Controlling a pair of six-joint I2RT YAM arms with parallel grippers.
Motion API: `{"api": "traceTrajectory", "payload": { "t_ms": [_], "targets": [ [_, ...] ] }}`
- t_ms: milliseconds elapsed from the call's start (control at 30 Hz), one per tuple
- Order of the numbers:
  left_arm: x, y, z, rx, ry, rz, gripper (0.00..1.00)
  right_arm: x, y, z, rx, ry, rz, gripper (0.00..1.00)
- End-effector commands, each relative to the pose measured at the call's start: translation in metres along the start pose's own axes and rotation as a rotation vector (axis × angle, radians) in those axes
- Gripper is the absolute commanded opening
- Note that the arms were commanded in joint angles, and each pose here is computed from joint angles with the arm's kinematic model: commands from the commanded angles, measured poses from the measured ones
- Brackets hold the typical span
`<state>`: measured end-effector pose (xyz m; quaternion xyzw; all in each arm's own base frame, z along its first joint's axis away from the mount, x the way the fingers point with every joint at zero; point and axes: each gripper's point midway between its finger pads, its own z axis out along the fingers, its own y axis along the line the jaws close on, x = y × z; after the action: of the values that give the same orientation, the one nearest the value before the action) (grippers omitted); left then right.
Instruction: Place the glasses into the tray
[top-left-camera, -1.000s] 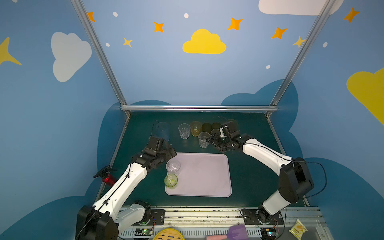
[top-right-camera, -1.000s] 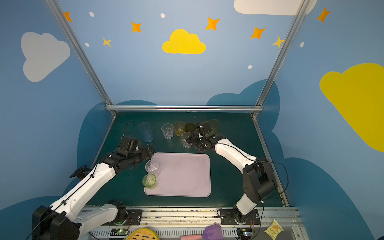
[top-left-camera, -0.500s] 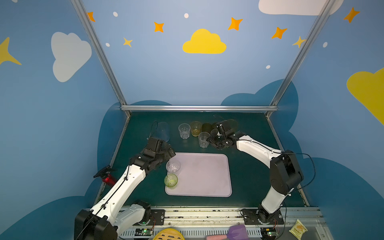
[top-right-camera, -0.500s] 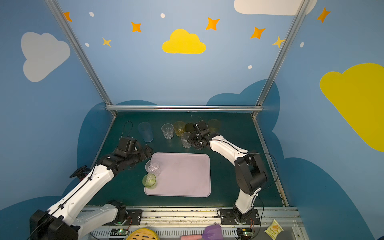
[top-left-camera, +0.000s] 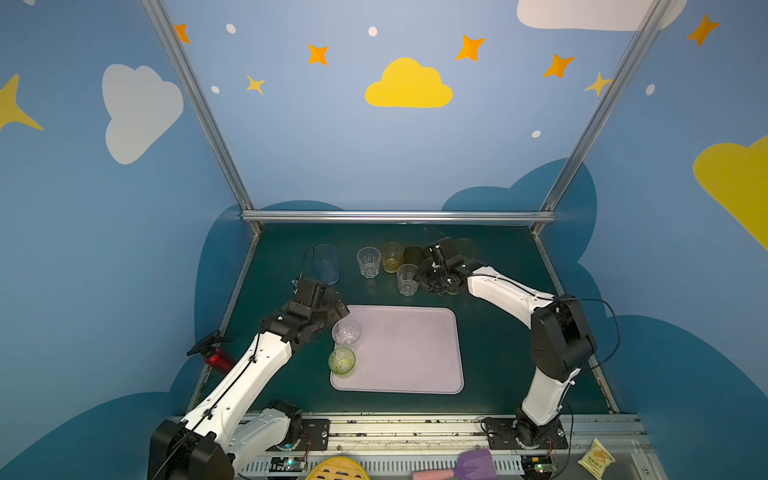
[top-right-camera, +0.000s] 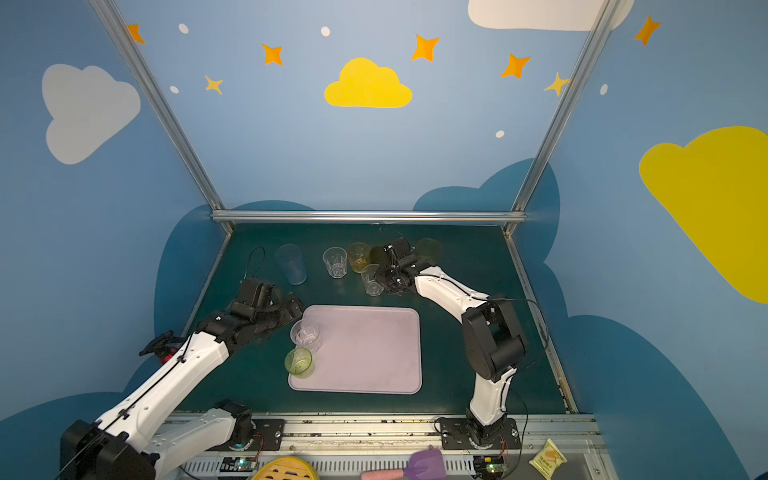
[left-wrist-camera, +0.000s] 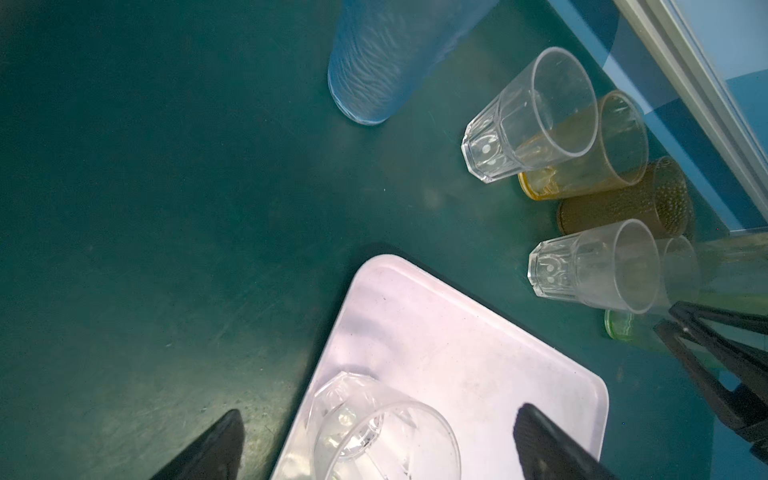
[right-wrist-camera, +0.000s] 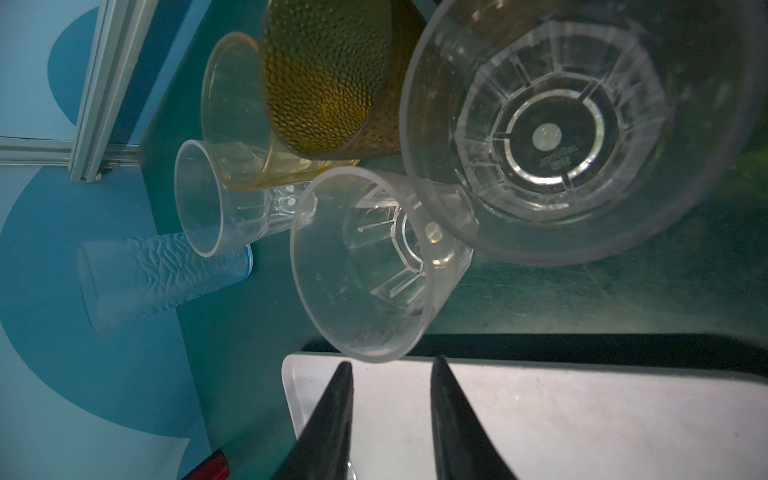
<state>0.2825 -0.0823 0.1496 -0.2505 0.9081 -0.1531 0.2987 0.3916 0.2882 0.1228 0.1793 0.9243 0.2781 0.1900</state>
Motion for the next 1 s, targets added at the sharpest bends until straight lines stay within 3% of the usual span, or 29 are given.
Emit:
{"api": "traceTrajectory", "payload": {
  "t_ms": [0, 967],
  "targets": [
    [-0.001, 0.006, -0.001, -0.017, -0.028, -0.022, 1.00, -0.007, 0.000, 0.006, 0.020, -0.012, 0.007, 0.31],
    [0.006, 0.001, -0.001, 0.019, 0.001, -0.002, 1.00, -0.004, -0.014, 0.023, 0.075, 0.013, -0.002, 0.21]
  ]
}}
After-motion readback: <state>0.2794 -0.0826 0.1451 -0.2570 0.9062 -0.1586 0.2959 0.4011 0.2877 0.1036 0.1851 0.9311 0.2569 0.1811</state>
